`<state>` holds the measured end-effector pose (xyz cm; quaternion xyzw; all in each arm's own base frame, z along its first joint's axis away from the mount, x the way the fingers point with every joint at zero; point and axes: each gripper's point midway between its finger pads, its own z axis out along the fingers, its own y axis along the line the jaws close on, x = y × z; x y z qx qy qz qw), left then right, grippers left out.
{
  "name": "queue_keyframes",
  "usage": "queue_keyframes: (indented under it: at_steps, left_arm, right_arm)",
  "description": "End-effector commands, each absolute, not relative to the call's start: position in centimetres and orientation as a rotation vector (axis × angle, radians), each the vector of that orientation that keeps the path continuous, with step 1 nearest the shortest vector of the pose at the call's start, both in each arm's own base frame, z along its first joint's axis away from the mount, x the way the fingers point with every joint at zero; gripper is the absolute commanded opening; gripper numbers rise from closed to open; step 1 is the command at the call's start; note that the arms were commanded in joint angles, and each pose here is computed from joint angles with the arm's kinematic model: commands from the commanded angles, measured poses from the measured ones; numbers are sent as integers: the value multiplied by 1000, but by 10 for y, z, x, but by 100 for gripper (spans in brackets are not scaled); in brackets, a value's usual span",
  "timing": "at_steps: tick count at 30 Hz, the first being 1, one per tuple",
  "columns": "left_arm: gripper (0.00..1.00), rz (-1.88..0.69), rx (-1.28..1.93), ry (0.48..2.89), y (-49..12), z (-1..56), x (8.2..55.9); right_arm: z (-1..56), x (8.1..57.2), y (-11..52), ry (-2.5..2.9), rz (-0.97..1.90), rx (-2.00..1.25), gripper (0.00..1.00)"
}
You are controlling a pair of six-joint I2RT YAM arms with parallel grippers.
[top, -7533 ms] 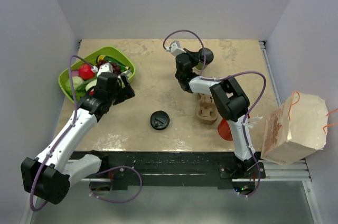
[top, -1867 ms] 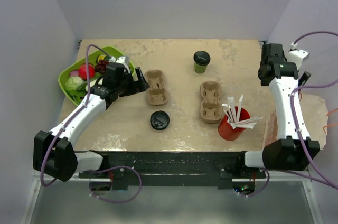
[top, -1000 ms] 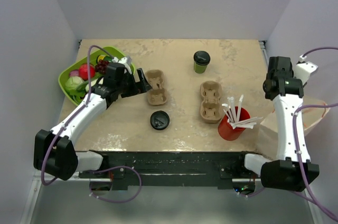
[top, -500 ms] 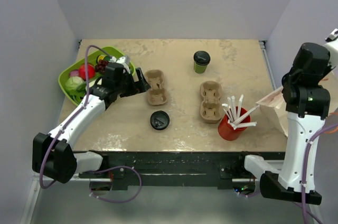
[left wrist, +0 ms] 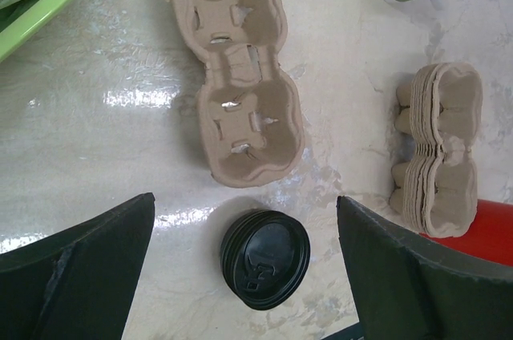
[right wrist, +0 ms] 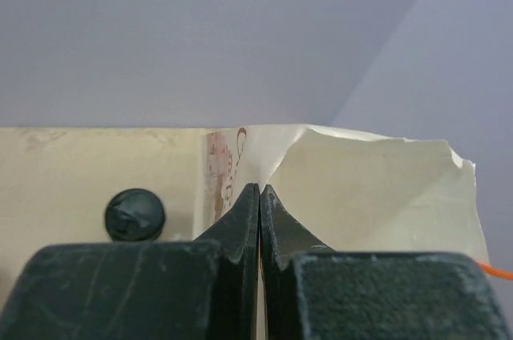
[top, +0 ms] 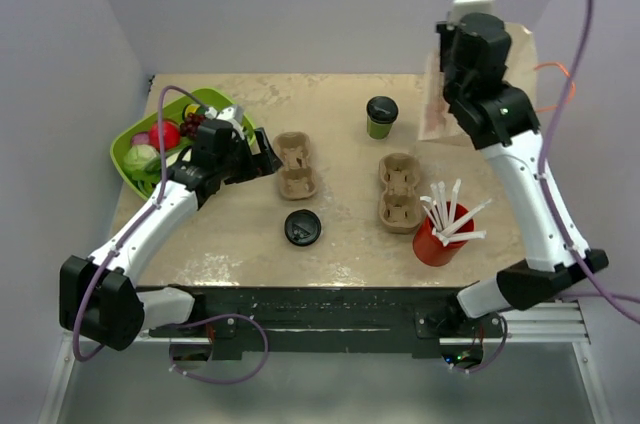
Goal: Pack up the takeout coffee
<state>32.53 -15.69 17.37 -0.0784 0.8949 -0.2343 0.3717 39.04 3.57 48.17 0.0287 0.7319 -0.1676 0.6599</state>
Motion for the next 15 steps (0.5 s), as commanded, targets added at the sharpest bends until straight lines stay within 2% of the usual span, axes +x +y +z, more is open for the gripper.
queue_keyframes:
  at_steps: [1,7,11,15]
  left_arm:
    - [100,-585,-196,2236,-151,193,329]
    - [100,-559,-221,2259,-145,188,322]
    - [100,-550,-247,2263,-142,186,318]
    - [100,-542,-272,2270,-139,183,314]
  right_arm:
    - [535,394,98,1491,-308,-102,0]
    - [513,396,159,1553,-334,-98,0]
    - [470,399,197,1657,-336,-156,0]
    - [444,406,228,1682,-224,-259,0]
